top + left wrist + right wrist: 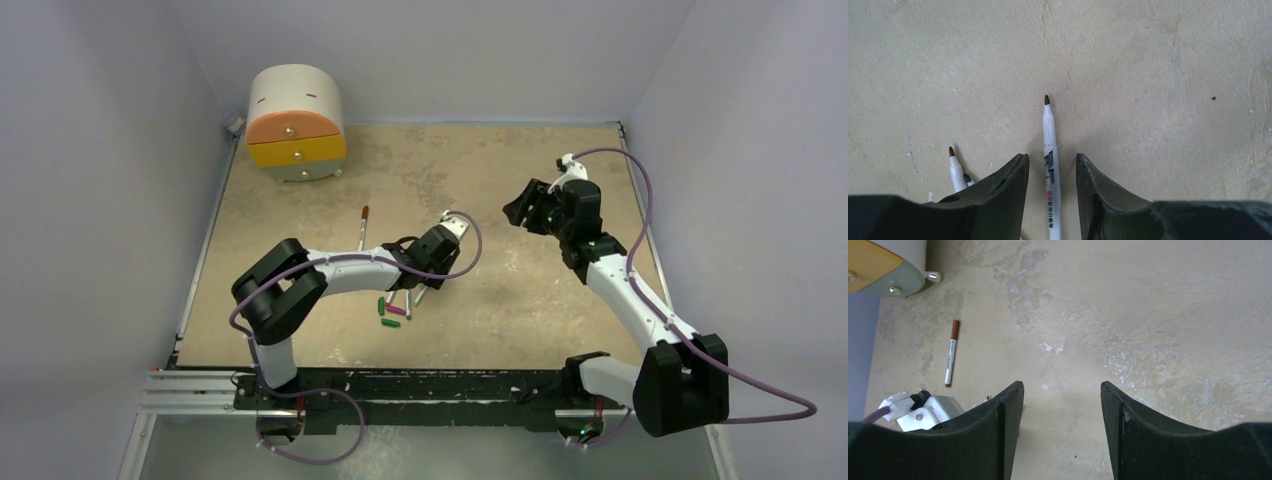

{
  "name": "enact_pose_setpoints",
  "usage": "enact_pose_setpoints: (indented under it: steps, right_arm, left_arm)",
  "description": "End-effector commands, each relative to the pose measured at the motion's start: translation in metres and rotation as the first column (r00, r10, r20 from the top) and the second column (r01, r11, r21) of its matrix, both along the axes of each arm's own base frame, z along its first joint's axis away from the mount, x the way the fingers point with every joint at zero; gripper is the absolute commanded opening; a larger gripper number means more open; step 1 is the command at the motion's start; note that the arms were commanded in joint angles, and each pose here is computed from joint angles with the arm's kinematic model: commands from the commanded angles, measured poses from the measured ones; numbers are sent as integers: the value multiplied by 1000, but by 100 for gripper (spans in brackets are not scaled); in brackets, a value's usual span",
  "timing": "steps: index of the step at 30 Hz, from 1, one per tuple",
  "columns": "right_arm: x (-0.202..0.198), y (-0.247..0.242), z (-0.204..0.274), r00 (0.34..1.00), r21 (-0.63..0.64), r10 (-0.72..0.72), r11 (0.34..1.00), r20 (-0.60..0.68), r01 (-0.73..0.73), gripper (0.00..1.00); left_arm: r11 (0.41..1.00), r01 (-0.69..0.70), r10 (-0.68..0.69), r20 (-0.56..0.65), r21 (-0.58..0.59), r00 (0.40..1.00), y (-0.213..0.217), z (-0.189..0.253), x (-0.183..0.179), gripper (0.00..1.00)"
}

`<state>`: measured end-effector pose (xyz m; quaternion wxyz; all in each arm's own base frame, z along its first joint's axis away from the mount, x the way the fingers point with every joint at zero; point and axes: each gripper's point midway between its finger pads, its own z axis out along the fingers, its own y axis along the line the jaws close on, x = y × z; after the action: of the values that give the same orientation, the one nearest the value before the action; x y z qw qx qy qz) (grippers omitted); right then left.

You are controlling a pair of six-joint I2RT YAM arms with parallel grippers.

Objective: Insert the pens into the pen caps

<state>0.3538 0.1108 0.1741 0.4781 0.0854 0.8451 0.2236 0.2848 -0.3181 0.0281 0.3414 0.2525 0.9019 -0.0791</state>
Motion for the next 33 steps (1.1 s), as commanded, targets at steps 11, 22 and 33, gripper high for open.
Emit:
enact_pose_setpoints:
  steps: [11, 22, 33]
  right_arm:
    - [5, 8, 11, 998, 11, 41, 999, 46, -42, 59]
    - [2, 11, 14, 996, 15, 68, 998, 57, -69, 59]
    - [-8, 36, -1, 968, -2, 235, 972, 89, -236, 47]
  left_arm:
    - [1000, -3, 4, -31, 28, 1000, 14, -18, -23, 20]
    - [999, -11, 12, 48, -41, 999, 10, 13, -14, 0]
    - [944, -19, 159, 403, -330, 901, 35, 184, 15, 0]
